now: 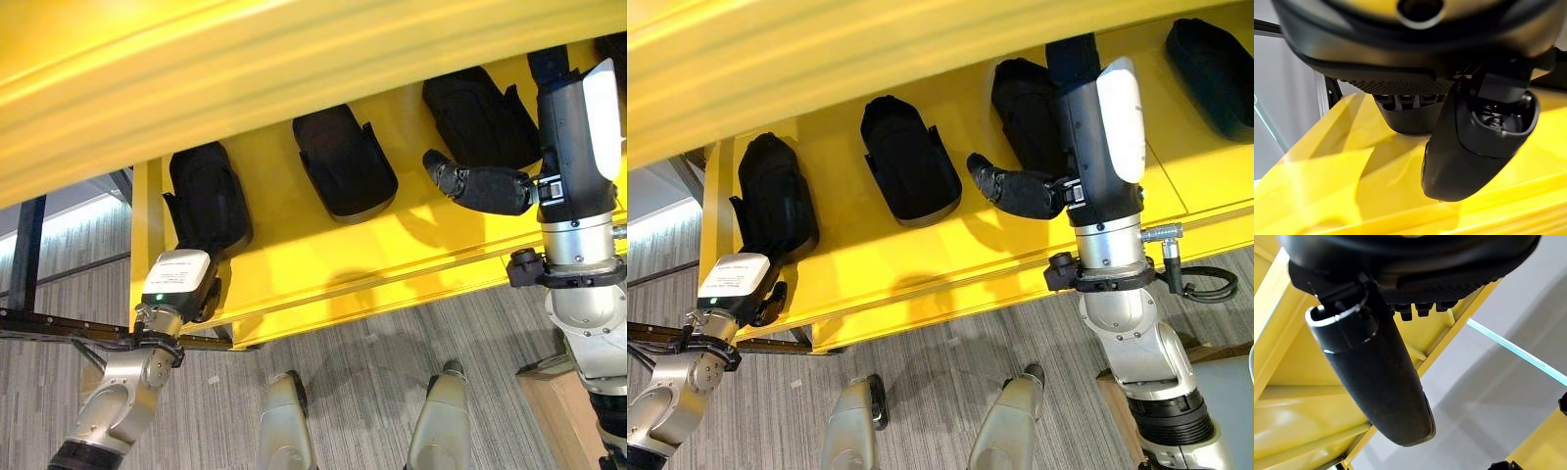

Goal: Move parts from the plastic box to the shelf.

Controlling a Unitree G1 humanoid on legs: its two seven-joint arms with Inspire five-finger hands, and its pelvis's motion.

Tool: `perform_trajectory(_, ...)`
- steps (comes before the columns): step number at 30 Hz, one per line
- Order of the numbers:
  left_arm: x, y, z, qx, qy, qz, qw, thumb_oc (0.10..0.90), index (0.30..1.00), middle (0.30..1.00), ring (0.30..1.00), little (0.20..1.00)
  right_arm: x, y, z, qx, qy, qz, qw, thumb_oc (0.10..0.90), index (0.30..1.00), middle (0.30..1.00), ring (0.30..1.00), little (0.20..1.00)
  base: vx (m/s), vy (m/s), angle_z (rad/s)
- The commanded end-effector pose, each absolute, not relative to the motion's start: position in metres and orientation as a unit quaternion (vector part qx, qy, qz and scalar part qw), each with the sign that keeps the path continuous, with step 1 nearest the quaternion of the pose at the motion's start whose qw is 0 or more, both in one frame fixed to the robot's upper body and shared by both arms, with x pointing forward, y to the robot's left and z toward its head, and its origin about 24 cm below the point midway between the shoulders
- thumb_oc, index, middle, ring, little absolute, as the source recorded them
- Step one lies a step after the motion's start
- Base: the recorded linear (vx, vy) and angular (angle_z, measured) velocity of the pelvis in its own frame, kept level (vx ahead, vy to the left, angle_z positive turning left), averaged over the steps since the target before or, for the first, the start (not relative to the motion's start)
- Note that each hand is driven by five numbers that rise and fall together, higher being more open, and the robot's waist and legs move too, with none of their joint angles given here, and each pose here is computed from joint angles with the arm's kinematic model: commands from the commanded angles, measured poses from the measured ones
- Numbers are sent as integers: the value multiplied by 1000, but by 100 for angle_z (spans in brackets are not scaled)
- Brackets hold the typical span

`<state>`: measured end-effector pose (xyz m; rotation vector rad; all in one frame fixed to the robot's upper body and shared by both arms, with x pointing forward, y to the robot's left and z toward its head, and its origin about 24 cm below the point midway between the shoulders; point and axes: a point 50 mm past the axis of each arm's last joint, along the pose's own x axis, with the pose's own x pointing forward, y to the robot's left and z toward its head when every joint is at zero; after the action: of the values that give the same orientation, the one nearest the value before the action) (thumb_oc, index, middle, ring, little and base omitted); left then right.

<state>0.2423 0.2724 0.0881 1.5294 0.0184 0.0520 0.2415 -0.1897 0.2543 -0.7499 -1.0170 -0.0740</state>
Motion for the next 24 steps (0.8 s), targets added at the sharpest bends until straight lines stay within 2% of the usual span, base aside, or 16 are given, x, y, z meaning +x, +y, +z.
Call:
perform_trajectory(1,237,296,112,699,-34,97,708,900,1000,1000,1000,1000,206,-185,295,-298,-608,-87,731,900,1000,1000,1000,1000,0,0,0)
perform_trajectory(10,231,294,134,613,-133,202,752,900,1000,1000,1000,1000,210,-184,287,-294,-599,-102,738,900,1000,1000,1000,1000,0,0,0)
perform_trajectory(12,233,296,140,608,-144,224,748,900,1000,1000,1000,1000,211,-183,285,-290,-598,-103,740,900,1000,1000,1000,1000,31,-3,3)
perform_trajectory(18,246,290,160,597,-197,233,742,900,1000,1000,1000,1000,214,-178,280,-284,-593,-92,748,900,1000,1000,1000,1000,20,-4,3)
perform_trajectory(24,253,275,174,569,-241,208,758,900,1000,1000,1000,1000,216,-177,279,-279,-590,-88,752,900,1000,1000,1000,1000,5,-1,0)
